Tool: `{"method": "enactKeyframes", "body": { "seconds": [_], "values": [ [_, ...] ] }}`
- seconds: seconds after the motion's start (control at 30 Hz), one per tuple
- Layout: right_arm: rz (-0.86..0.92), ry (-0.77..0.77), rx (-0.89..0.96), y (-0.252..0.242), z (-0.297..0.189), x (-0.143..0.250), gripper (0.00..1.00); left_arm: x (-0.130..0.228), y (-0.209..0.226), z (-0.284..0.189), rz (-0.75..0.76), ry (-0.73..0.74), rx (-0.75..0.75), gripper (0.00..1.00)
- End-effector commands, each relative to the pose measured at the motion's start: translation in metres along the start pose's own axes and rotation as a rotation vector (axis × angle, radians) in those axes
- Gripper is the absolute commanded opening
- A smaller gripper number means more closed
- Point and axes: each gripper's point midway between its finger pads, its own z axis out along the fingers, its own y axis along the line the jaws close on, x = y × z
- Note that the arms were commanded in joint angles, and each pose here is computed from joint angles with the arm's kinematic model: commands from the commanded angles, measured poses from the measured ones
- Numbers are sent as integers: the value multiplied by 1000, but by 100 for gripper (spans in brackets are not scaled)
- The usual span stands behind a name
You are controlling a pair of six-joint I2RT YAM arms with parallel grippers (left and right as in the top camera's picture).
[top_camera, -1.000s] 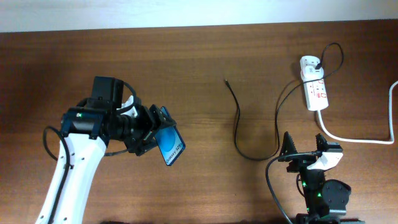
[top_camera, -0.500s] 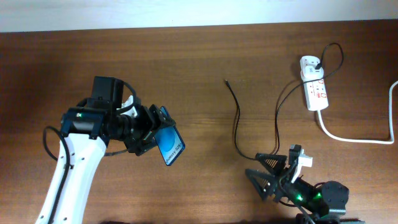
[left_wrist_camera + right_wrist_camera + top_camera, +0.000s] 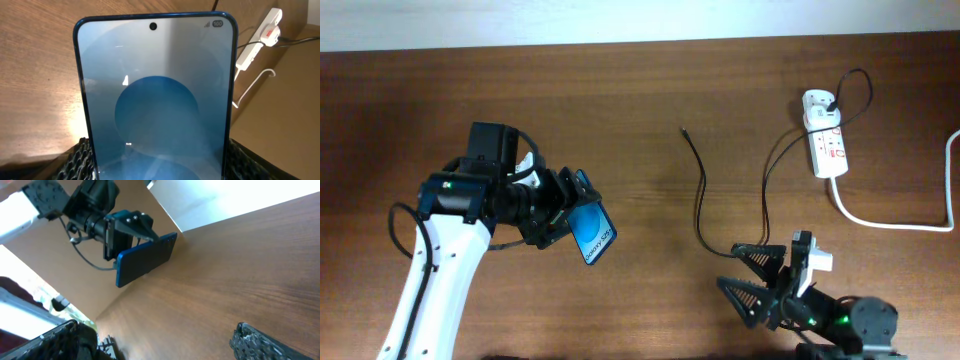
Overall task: Plug charger to phone and switch on socket
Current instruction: 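Move the right gripper toward the phone held by the left gripper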
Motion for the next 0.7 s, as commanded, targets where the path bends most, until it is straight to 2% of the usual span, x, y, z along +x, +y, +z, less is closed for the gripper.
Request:
{"method": "enactKeyframes", "body": {
  "seconds": [0.0,0.1,0.33,0.47,0.57,0.67],
  "values": [
    [-29,12,21,2,4,-16,98,1,-10,-10,28,-21,36,44],
    [-16,17,132,-18,11,-38,98,0,-11,-10,31,-25,40,44],
    [34,222,422,-55,8,-59,98,-2,-13,-10,37,-31,46,44],
    [106,283,427,-57,11,-52,98,-2,-13,-10,39,-33,48,44],
    [108,337,302,-35,25,-41,98,-2,-13,-10,39,-32,48,44],
    [119,362,278,-30,28,-35,98,-2,-13,-10,39,-31,48,44]
  ]
}}
